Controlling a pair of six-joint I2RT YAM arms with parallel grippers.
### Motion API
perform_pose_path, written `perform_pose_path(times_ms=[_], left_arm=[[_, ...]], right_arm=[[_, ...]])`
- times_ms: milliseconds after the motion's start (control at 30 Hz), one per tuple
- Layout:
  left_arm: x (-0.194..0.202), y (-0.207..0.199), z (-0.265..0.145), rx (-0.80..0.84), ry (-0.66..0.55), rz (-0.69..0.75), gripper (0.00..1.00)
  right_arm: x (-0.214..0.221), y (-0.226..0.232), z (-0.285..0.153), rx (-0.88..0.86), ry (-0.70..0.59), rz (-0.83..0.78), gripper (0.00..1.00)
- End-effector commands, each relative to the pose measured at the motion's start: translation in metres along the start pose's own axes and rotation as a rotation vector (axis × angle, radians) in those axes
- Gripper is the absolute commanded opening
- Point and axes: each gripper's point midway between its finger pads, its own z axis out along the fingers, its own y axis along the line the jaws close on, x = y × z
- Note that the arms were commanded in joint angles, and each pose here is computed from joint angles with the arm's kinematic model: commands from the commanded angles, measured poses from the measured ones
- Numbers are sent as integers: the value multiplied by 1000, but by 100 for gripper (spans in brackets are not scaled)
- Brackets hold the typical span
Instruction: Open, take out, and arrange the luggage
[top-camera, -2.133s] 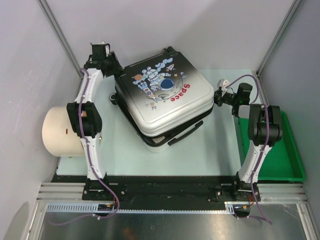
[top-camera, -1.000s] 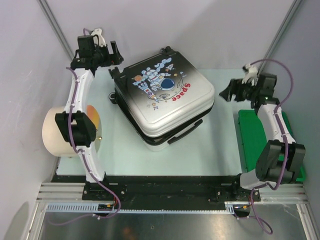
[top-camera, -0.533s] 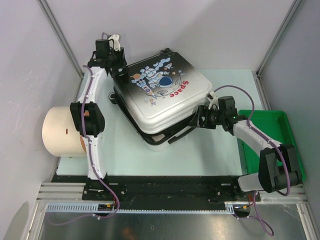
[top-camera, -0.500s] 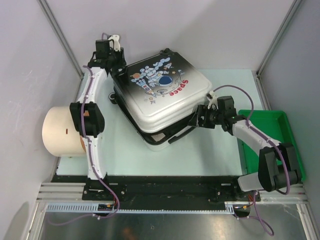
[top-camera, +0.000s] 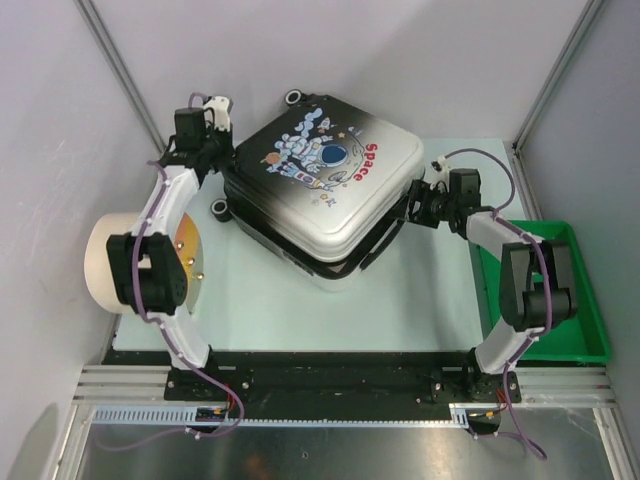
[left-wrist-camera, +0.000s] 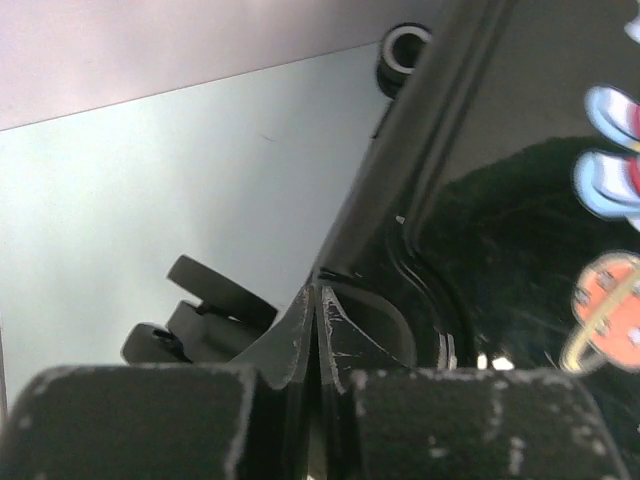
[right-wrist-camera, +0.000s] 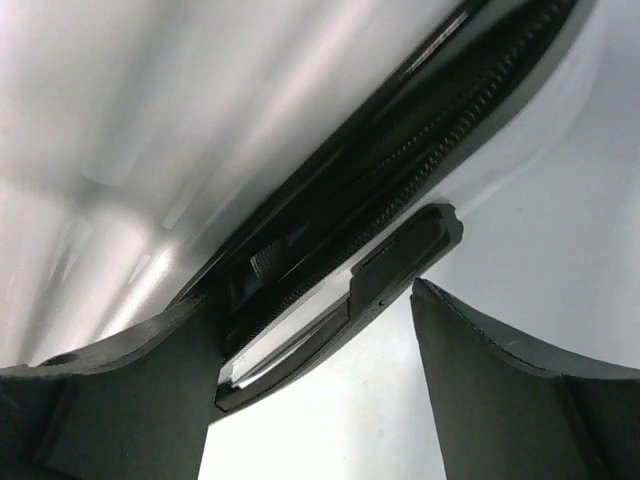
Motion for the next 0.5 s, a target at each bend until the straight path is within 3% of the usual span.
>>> perform_pose_path(times_ms=[0, 167, 333, 433, 467], left_arm=[[101, -110, -36, 345, 334, -47, 6], [106, -170, -70, 483, 358, -88, 5], [101, -198, -100, 560, 361, -163, 7], [82, -194, -116, 564, 298, -150, 19], [74, -189, -120, 551, 271, -143, 28]], right_arm=[[-98, -31, 16, 82, -271, -202, 76], [-161, -36, 21, 84, -367, -267, 76], [-193, -35, 26, 71, -398, -346, 76], [-210, -27, 21, 66, -414, -388, 79], [-220, -43, 5, 96, -430, -376, 79]])
